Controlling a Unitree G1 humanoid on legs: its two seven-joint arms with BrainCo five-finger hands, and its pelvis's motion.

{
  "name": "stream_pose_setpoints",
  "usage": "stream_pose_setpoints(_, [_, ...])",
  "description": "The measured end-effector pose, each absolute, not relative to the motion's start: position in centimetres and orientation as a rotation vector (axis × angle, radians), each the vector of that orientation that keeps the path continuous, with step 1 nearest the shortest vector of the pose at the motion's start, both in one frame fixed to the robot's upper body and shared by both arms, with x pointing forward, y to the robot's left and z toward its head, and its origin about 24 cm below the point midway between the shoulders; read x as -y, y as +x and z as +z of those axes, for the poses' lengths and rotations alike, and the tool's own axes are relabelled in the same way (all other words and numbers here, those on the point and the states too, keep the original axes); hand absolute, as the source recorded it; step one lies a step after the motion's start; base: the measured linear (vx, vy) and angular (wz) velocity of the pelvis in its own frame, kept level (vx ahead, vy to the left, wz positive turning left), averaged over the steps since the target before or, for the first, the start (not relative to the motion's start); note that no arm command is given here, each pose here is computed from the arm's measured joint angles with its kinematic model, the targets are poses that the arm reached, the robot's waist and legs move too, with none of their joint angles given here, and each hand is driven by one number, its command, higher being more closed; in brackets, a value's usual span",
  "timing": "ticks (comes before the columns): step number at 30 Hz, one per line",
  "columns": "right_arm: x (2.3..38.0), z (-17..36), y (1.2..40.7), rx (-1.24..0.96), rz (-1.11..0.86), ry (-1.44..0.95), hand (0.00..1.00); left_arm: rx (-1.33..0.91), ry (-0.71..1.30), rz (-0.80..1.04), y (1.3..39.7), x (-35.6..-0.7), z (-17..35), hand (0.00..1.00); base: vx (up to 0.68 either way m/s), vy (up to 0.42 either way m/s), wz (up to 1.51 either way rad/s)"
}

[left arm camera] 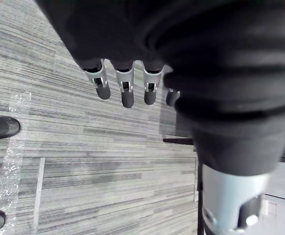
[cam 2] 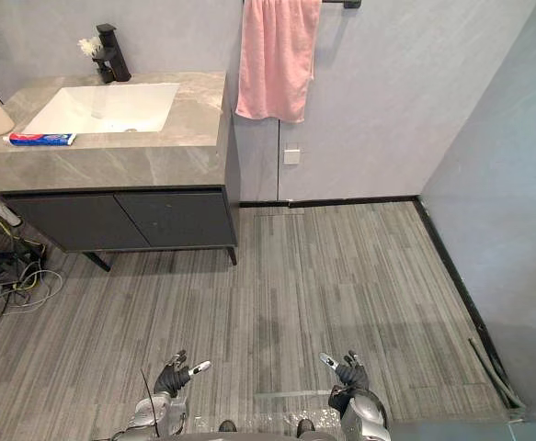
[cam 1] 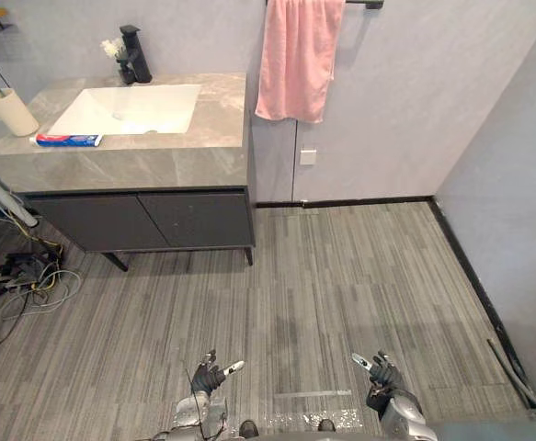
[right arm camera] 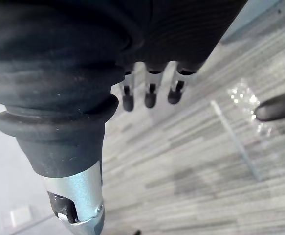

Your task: Organize washtable

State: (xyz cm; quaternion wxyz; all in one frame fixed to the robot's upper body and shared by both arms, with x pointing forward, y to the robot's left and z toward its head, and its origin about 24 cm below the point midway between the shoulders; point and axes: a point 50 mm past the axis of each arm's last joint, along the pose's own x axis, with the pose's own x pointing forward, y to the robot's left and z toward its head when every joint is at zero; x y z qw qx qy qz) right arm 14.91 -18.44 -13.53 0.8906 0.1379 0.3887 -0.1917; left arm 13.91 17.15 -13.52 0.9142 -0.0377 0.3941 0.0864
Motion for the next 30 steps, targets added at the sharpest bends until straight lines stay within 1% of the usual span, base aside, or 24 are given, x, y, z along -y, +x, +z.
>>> stream_pose_setpoints(8, [17.9,-14.0,13.7,-0.837,-0.410,0.305,0.00,-0.828,-0.117,0.190,13.3,-16.8,-13.7,0.00,0.05,-0.009,-0.02])
stream_pose_setpoints(13, [17.9,-13.5,14.3,-0.800,-0.414,0.322,0.00,-0.819,-0.114,0.196,13.5,-16.8,-13.6,0.00,0.04,-0.031,-0.03])
stream_pose_setpoints(19, [18.0,-13.4,14.8,-0.790,-0.433,0.335,0.00,-0.751,-0.128,0.224,14.8,-16.5,-12.7,0.00,-0.03,-0.020,-0.06])
stream_pose_setpoints(22, [18.0,-12.6,16.0,-0.737,-0.433,0.343,0.00,-0.716,-0.137,0.234,15.3,-16.3,-12.2,0.00,-0.07,0.036,-0.40])
stream_pose_setpoints(25, [18.0,-12.3,15.8,-0.709,-0.450,0.367,0.00,-0.684,-0.136,0.234,15.9,-16.4,-11.7,0.00,-0.08,0.023,-0.32])
stream_pose_setpoints(28, [18.0,-12.7,14.8,-0.735,-0.461,0.372,0.00,-0.669,-0.131,0.238,16.4,-16.5,-11.4,0.00,0.00,0.002,-0.16])
stream_pose_setpoints(30, [18.1,-12.6,15.1,-0.725,-0.459,0.369,0.00,-0.654,-0.118,0.250,16.9,-16.8,-11.2,0.00,0.13,-0.063,-0.28])
